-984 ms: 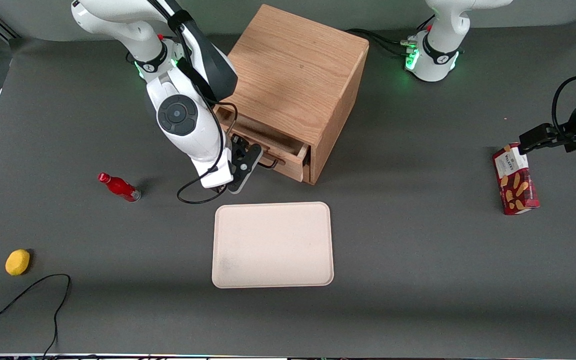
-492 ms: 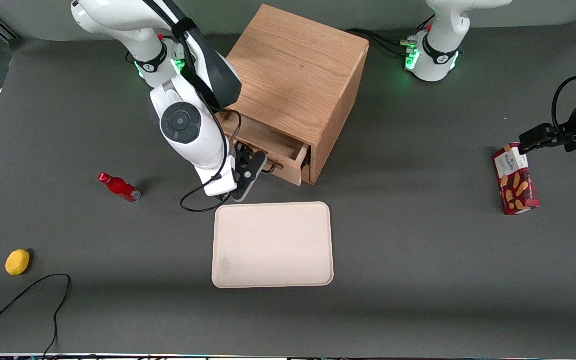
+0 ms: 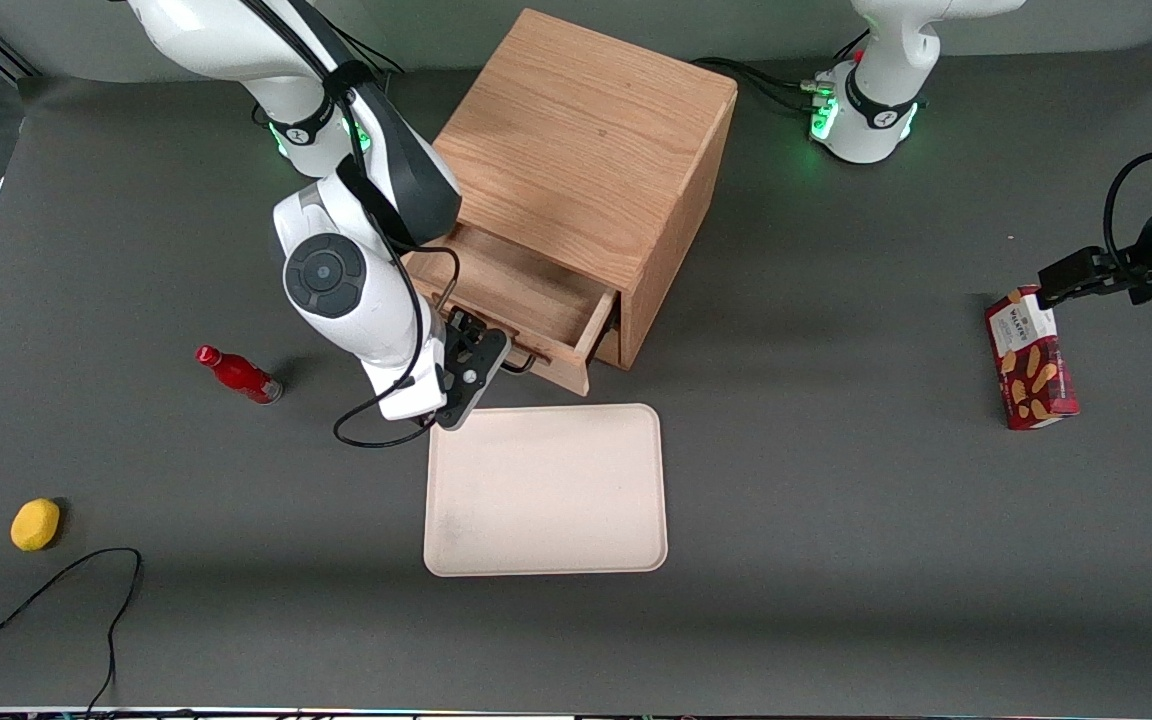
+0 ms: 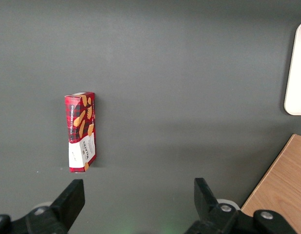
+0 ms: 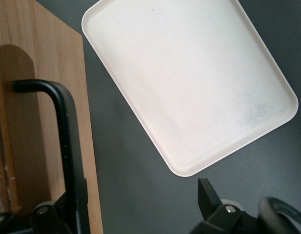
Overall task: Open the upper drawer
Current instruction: 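Pull the upper drawer outward by its handle with the right gripper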
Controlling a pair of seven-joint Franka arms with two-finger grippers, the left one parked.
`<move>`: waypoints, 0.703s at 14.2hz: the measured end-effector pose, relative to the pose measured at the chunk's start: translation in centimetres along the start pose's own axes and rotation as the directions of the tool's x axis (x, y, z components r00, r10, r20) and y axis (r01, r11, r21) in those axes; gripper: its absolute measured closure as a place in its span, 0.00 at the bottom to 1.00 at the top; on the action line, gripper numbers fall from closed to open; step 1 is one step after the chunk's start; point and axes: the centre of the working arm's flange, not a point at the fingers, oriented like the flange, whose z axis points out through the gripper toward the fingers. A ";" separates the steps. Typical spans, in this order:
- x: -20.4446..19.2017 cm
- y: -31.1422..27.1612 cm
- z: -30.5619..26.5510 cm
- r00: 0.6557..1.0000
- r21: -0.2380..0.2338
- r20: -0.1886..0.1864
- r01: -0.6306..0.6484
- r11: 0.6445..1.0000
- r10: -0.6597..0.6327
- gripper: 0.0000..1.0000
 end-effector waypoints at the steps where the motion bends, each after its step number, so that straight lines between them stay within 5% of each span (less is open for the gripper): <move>1: 0.2 0.1 0.0 1.000 0.000 0.001 0.001 1.000 -0.001 0.00; 10: 0.2 3.5 0.1 1.000 0.011 0.013 0.023 1.000 -0.023 0.00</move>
